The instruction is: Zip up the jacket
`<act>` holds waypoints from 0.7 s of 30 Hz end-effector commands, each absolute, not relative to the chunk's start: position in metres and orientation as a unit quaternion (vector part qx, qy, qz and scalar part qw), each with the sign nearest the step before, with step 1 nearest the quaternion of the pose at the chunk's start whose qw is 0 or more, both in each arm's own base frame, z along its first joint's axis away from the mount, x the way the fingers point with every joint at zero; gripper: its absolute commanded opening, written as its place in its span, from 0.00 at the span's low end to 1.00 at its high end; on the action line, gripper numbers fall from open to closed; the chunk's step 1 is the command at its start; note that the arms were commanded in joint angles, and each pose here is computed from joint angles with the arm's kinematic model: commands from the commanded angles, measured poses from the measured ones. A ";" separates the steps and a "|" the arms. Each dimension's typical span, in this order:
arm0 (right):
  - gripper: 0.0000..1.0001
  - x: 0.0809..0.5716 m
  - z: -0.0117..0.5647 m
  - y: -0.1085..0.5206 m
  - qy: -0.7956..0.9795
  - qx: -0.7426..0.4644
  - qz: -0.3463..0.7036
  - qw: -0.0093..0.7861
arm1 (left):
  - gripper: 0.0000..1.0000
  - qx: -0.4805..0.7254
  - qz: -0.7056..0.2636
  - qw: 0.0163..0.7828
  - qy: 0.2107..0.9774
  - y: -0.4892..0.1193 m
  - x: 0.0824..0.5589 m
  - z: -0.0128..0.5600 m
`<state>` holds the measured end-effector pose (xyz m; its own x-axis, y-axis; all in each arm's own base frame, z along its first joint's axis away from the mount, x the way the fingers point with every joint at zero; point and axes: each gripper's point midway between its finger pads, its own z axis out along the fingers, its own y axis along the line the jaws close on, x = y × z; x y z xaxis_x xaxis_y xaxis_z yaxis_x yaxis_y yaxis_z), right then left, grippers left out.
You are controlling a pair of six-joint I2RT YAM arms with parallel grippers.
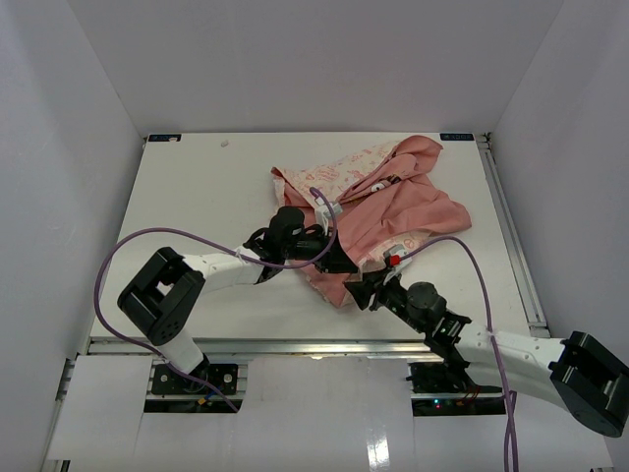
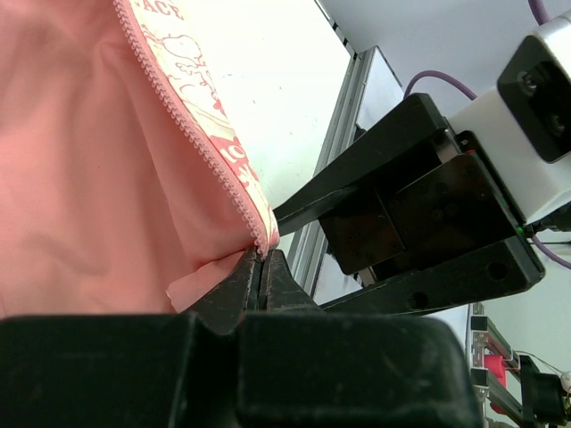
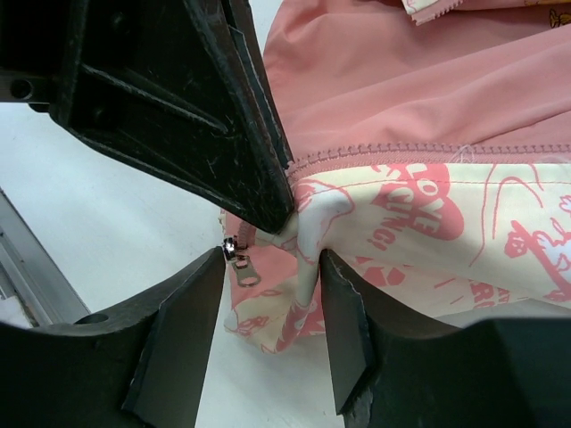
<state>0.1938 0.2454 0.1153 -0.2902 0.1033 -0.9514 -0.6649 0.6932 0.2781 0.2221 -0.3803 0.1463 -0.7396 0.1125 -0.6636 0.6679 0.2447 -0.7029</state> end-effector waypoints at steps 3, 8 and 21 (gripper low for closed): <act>0.49 0.191 0.133 0.249 0.698 -0.192 0.364 0.586 | 0.00 0.263 -0.561 0.268 0.738 -0.372 0.232 0.155; 0.45 0.194 0.129 0.253 0.705 -0.195 0.359 0.579 | 0.00 0.265 -0.567 0.266 0.734 -0.370 0.231 0.157; 0.08 0.202 0.137 0.261 0.704 -0.194 0.356 0.583 | 0.11 0.283 -0.592 0.242 0.715 -0.370 0.216 0.160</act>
<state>0.1934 0.2491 0.0987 -0.3185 0.0635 -0.9458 -0.6671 0.6938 0.2712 0.2227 -0.3717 0.1490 -0.7483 0.1104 -0.6541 0.6617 0.1926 -0.7246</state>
